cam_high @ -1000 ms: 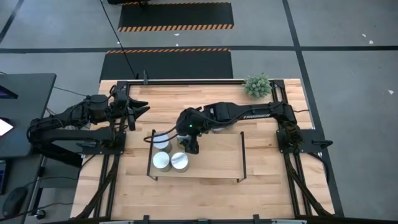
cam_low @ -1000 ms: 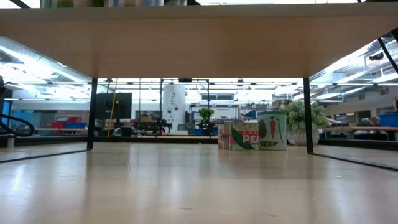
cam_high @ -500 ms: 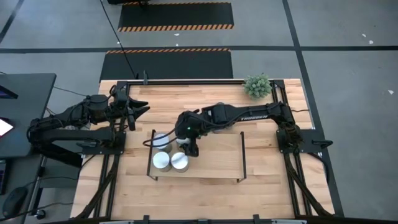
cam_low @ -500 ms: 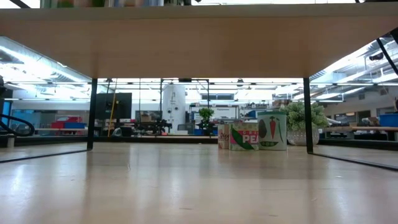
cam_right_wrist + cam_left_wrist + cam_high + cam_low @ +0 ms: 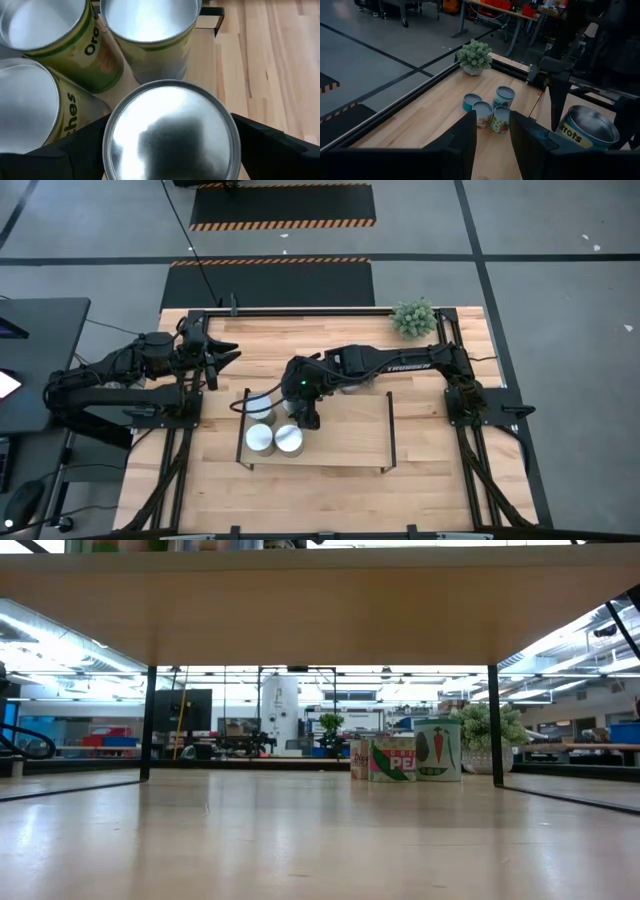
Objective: Pick and place cans onto a shelf
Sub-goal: Put the canned carrots on the shelf
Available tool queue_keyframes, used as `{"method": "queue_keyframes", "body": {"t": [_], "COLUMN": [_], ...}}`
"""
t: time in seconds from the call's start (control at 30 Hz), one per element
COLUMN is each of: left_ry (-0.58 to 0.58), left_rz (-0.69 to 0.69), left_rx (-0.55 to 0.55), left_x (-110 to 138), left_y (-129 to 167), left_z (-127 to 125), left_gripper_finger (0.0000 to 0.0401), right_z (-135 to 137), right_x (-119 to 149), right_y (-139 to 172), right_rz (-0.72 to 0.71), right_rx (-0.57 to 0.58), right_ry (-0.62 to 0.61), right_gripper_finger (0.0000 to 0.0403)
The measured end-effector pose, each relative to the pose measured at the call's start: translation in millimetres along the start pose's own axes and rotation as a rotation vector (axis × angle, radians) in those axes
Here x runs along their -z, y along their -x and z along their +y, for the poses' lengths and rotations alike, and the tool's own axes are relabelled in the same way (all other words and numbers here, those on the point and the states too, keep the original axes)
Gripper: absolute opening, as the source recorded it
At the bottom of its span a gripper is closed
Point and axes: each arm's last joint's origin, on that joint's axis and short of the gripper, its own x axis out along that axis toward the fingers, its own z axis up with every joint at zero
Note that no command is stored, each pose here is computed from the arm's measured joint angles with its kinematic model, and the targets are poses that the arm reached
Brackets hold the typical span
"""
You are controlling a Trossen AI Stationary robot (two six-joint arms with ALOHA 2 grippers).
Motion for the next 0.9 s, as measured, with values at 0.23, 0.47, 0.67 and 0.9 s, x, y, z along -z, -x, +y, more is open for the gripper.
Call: {"method": "queue_keyframes", "body": {"t": [0.23, 0.47, 0.67, 0.9], "left_ry": [0.001, 0.002, 0.001, 0.001], "left_rz": [-0.006, -0.008, -0.008, -0.007], "left_rx": [0.002, 0.003, 0.003, 0.003], "left_x": [-1, -1, -1, -1], "left_y": [0, 0, 0, 0], "left_z": [0, 0, 0, 0], "left_gripper_finger": [0.0121, 0.0121, 0.0121, 0.0121], "right_z": [-7, -10, -17, -42], "right_x": [-9, -16, -18, -18], "right_y": [13, 22, 29, 47], "right_rz": [-0.041, -0.073, -0.094, -0.108], "right_rx": [-0.033, -0.055, -0.054, 0.075], "right_ry": [-0.038, -0.065, -0.109, -0.180], "right_gripper_finger": [0.0382, 0.0382, 0.0382, 0.0373]}}
